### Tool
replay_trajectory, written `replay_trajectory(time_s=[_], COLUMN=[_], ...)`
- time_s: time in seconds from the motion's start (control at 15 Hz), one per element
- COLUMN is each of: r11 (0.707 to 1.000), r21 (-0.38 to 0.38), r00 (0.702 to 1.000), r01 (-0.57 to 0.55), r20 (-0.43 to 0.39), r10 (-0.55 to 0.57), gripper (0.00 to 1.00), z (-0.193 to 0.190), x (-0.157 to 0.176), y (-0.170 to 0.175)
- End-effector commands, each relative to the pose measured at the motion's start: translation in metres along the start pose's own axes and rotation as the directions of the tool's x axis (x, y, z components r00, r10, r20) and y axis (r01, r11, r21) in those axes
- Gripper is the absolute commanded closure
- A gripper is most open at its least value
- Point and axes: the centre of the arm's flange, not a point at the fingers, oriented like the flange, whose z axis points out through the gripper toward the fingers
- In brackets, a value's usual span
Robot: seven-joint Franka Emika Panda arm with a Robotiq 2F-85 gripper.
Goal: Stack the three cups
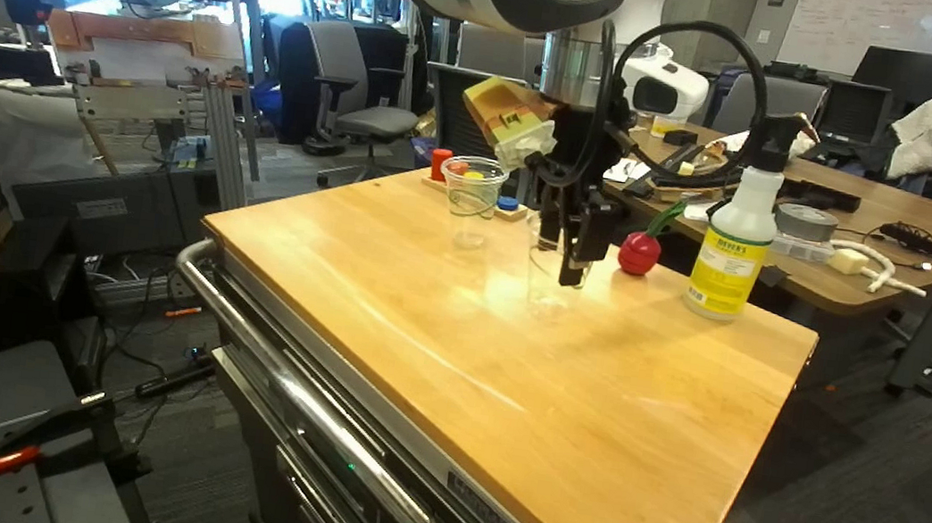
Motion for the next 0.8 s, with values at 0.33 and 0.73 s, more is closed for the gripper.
replay_trajectory(time_s=[0.33, 0.73], r11=[0.998, 0.997], r21=[0.004, -0.017], r00=[0.998, 0.996], r01=[-0.059, -0.078], r20=[-0.018, -0.033], r10=[0.059, 0.078], gripper=[0.99, 0.99], z=[-0.008, -0.025], x=[0.001, -0.004], y=[-0.005, -0.010])
